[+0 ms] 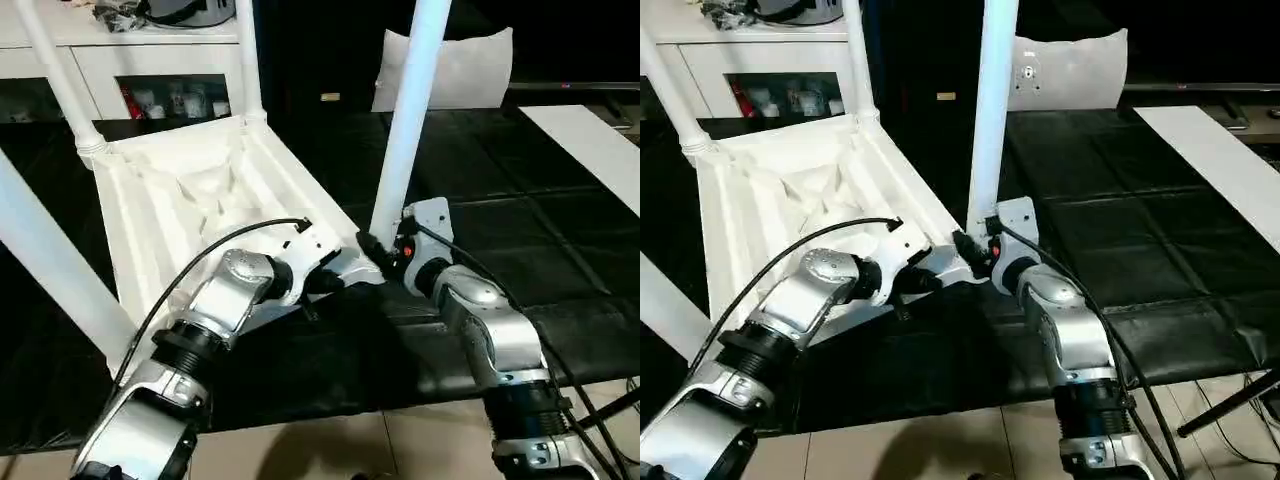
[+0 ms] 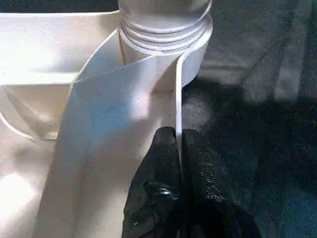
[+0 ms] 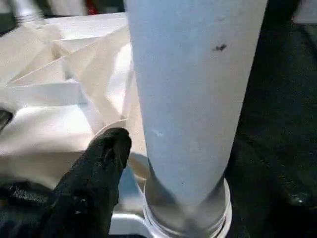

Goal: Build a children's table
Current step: Rotate leg to tighten

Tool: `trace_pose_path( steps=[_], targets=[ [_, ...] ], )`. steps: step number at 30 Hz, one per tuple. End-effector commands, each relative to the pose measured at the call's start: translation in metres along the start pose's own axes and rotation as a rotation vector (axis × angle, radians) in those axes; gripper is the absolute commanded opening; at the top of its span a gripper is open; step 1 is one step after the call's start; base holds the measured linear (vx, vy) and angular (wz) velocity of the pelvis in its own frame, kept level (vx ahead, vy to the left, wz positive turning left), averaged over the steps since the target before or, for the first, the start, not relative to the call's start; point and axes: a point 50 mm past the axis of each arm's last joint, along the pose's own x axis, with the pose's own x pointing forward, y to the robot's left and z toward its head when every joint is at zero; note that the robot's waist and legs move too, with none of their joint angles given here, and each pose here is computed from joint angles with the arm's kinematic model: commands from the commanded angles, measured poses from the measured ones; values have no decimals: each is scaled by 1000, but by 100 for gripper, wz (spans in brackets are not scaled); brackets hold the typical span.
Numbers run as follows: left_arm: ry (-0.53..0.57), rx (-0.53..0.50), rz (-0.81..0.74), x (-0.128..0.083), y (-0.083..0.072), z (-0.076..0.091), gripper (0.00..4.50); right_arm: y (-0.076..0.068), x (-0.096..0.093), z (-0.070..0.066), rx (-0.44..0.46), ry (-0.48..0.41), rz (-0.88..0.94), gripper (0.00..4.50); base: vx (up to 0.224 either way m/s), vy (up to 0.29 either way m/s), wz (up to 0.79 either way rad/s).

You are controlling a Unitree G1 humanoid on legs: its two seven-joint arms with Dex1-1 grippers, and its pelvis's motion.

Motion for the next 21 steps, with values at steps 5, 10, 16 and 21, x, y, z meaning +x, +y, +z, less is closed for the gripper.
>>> trace_pose_path(
  steps=[5,10,16,21],
  targets=[
    [-85,120,-69,-12,2,15,0,-1,-15,4,-87,-38,204,399,0,0,0],
    [-59,212,-200,-22,0,3,0,-14,-35,5,-150,-6,370,443,0,0,0],
    [-6,312,-384,-35,-8,-6,0,-14,-46,4,-224,76,553,449,0,0,0],
    [19,366,-464,-41,-11,-10,0,-14,-50,3,-242,128,678,449,0,0,0]
  ],
)
